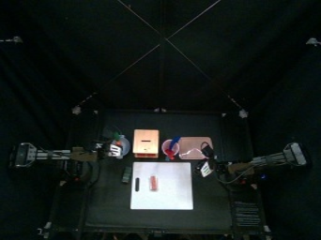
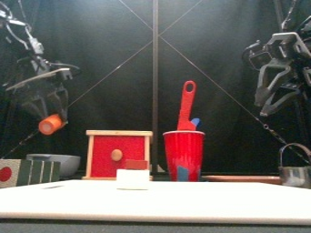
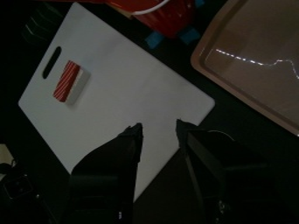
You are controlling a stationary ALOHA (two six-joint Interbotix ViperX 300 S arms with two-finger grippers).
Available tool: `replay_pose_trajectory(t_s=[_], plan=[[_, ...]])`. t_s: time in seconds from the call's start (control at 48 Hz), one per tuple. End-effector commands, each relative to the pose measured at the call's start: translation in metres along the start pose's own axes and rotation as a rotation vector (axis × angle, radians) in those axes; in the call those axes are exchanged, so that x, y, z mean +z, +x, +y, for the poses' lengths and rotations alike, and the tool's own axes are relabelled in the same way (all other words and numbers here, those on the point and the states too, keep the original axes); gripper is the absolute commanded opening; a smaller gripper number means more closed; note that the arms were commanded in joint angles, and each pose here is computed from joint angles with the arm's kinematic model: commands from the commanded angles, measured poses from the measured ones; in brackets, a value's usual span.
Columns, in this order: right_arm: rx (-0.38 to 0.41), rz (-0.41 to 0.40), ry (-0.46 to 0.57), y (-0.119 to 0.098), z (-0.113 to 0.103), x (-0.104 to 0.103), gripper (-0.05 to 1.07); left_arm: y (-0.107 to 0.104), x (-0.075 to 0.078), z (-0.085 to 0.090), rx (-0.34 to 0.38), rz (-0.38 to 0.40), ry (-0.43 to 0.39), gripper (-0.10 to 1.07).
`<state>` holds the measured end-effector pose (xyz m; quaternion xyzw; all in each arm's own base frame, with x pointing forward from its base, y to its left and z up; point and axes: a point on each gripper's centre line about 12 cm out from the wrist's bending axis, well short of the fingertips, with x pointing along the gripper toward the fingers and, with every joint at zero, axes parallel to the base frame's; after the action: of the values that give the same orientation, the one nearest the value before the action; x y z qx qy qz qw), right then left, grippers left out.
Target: Place carrot into bowl
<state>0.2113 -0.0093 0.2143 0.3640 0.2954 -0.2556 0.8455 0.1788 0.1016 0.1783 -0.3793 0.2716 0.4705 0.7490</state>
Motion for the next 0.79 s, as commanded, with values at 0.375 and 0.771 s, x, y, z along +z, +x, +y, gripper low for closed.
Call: replay_pose_trajectory(t_s=[0.375, 0.771], plan=[[0.029, -0.023, 0.026, 0.000, 0.008, 0.011, 0.75, 0.032, 0.002, 0.011, -0.038, 0.000, 0.061, 0.85], [0.073, -0.024, 0.006, 0.002, 0.015, 0.011, 0.75, 0.023, 0.014, -0.005, -0.112, -0.070, 0.188, 1.03]])
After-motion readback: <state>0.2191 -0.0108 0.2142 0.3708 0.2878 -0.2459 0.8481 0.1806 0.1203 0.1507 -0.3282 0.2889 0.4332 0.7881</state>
